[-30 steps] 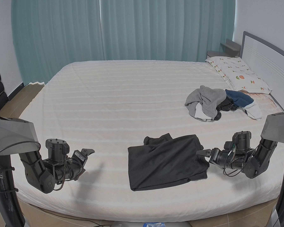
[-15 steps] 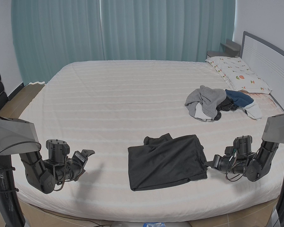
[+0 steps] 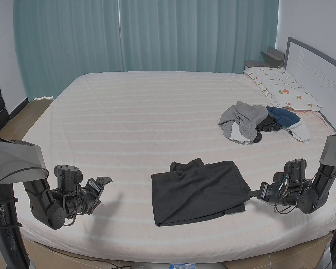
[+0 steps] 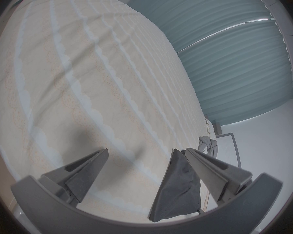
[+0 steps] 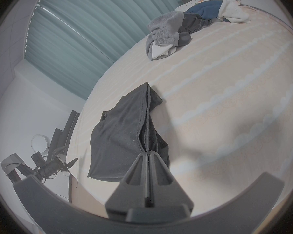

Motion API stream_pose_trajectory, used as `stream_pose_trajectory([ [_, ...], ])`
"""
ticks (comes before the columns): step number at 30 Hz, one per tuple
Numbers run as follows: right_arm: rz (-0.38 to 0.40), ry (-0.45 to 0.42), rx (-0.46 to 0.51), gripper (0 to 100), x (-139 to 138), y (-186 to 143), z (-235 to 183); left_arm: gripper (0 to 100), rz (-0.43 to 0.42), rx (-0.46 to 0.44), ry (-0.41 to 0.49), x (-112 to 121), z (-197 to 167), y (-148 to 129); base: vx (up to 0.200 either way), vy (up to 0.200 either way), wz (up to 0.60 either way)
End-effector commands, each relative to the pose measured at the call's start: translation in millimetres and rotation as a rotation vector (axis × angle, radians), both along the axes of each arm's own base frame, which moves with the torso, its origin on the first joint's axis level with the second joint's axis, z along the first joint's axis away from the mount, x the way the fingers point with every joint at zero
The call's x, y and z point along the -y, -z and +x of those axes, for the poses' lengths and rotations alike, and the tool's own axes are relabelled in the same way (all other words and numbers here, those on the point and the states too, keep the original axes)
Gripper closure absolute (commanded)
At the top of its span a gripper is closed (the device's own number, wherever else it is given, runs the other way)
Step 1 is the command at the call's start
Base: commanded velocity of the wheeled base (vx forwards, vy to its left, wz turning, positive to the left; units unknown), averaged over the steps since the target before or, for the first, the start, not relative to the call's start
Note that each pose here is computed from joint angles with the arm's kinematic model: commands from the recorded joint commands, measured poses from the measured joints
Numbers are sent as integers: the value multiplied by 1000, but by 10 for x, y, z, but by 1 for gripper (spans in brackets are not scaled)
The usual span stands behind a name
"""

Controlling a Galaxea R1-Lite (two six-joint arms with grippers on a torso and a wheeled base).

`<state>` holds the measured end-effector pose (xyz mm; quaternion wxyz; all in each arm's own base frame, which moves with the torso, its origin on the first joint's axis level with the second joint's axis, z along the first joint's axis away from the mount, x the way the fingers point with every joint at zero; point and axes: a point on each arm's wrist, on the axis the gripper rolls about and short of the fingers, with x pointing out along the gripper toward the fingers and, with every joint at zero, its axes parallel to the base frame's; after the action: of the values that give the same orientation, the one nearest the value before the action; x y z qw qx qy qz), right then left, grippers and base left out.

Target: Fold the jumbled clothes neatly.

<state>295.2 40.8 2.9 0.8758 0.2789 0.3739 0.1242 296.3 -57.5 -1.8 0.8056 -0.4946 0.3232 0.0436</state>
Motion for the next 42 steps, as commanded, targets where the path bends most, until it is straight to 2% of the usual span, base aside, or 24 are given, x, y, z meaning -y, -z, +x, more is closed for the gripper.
stream_pose_trajectory([
  [1, -11, 2, 5, 100, 40, -33, -17, 0, 0, 0, 0, 0, 0, 2, 0, 0, 0],
  [13, -76, -71, -51, 100, 59, 93, -116, 0, 0, 0, 0, 0, 0, 2, 0, 0, 0],
  [19, -95, -76, -74, 100, 89, 196, -101, 0, 0, -2, 0, 0, 0, 7, 0, 0, 0],
  [20, -99, -76, -79, 0, 102, 221, -97, 0, 0, 1, 0, 1, 4, 0, 0, 0, 0],
  [24, -107, -84, -72, 0, 100, 251, -73, 0, 0, 0, 0, 1, 4, 5, 0, 0, 0],
  [30, -80, -63, 6, 0, 91, 102, 87, 0, 0, 0, 0, 1, 4, 5, 0, 0, 0],
  [37, 87, 62, 64, 0, 29, -103, 491, 0, -1, 3, 0, 1, 5, -1, 0, 0, 0],
  [42, 155, 107, 81, 0, 11, -31, 844, 0, -3, 3, -2, 0, 1, -8, 0, 0, 0],
])
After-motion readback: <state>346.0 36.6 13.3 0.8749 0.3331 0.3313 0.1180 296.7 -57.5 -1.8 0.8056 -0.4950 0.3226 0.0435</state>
